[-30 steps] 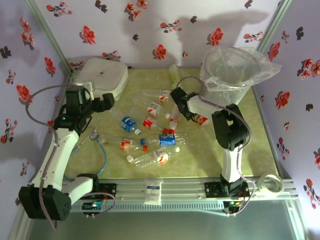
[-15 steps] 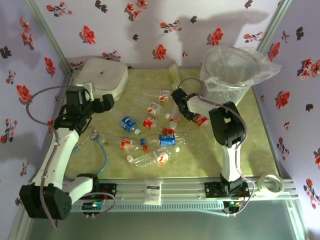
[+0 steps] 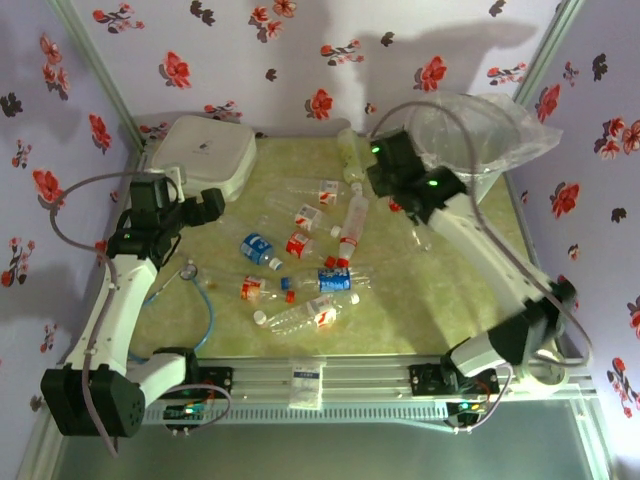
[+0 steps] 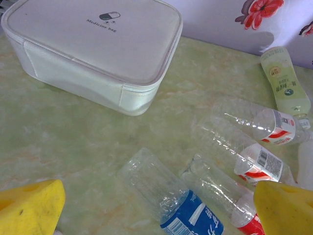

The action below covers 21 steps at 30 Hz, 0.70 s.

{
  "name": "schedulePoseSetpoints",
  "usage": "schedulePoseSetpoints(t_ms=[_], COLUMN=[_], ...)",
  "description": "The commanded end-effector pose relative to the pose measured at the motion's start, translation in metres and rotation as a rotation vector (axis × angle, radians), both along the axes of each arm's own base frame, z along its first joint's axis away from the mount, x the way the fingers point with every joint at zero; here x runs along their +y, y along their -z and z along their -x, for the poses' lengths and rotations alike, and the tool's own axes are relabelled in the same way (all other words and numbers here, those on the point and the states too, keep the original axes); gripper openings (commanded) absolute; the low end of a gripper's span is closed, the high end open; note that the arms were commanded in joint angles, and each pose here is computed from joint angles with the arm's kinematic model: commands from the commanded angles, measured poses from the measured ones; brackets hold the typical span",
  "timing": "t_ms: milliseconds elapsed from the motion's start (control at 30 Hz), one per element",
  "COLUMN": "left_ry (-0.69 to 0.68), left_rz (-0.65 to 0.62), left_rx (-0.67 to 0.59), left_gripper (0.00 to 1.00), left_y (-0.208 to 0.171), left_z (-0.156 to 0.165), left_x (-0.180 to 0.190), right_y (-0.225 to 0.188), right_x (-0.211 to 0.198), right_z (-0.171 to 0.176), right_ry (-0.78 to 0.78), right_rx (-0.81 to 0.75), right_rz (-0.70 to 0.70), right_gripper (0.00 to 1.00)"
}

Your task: Put the plastic bottles in the bin

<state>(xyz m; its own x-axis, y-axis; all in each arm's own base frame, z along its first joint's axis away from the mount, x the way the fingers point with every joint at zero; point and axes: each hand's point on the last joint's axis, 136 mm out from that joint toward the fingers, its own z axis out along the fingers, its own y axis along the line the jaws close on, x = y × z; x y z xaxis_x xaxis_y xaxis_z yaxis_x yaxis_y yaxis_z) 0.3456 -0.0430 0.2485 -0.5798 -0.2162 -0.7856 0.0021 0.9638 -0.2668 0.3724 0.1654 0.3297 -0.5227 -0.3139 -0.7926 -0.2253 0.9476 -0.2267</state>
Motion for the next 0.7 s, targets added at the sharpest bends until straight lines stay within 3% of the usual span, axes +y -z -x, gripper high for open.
schedulePoseSetpoints(t_ms=[0, 100, 233, 333, 433, 533, 667], left_ry=[0.015, 0.016, 0.017, 0.019, 0.021, 0.024, 0.026], left_rz=[0.014, 0.020, 0.022, 0.031, 0.034, 0.029, 0.030], left_rx=[0.010, 0.013, 0.013, 0.018, 0.020, 0.016, 0.028], left_gripper=[0.99, 0.99, 0.99, 0.99, 0.99, 0.99, 0.99], left_y=[0.004, 0.005, 0.006, 0.007, 0.008, 0.007, 0.010], left_z=[-0.001, -0.001, -0.001, -0.001, -0.001, 0.000, -0.001], left_x=[-0.002, -0.003, -0.003, -0.004, -0.005, -0.005, -0.005], right_y=[-0.080, -0.139, -0.189, -0.200, -0.169, -0.110, -0.029], right_x=[0.004, -0.022, -0.077, -0.107, -0.085, -0.063, -0.077], right_z=[0.010, 0.005, -0.012, -0.029, -0.026, -0.010, 0.034], right_ry=[-0.079, -0.028, 0.156, 0.226, 0.150, 0.098, 0.174], right_rx=[-0.177, -0.346, -0.569, -0.570, -0.448, -0.273, -0.037], right_rz=[-0.193, -0.281, -0.283, -0.328, -0.365, -0.374, -0.328], right_gripper=[0.42, 0.42, 0.41, 0.41, 0.44, 0.46, 0.47])
